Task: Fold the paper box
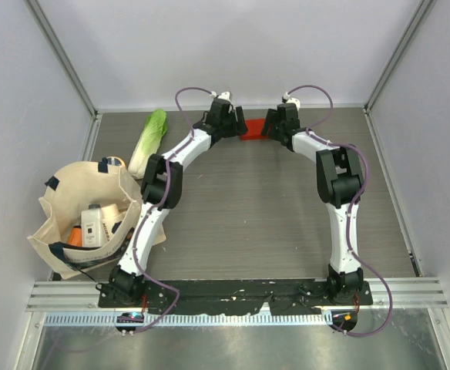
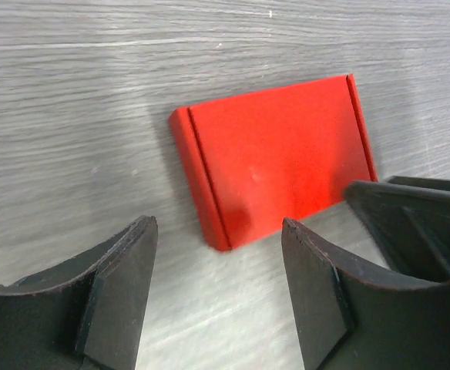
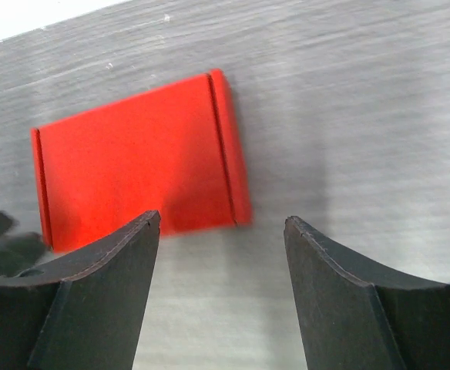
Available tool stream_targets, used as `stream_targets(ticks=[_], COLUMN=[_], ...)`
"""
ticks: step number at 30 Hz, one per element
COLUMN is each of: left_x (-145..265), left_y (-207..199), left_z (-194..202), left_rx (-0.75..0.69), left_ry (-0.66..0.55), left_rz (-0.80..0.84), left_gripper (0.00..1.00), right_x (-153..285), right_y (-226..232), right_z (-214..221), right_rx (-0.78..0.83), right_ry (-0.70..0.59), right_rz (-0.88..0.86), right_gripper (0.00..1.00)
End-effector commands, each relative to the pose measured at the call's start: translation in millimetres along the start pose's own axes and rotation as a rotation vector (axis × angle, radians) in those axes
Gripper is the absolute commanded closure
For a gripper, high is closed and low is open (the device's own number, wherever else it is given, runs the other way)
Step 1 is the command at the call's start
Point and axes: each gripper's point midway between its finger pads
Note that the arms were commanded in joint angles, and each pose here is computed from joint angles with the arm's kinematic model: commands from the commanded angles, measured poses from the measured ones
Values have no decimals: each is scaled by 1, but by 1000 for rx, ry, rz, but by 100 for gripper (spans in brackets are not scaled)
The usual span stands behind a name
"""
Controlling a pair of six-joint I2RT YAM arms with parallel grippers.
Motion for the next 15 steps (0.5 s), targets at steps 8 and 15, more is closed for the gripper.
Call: stream_targets(ticks=[8,15], left_x=[197,322], left_y=[-106,-190], left_z=[-70,-38], left_rx=[-127,-184], left_ry=[-137,-186], left_rz=[112,402], left_gripper=[32,22], right_x=[196,352], right_y=[-39,-6], right_z=[-25,-39], right_rx=[54,36], right_ry=[-46,-282], right_rz=[117,-186], right_gripper=[29,19])
Point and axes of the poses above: each gripper's point midway between its finger pads, its own x axis back along the fingers, its own y axis along the line the jaws close on, z = x × y, and after that the axes turned 2 degrees about -x, right-handed
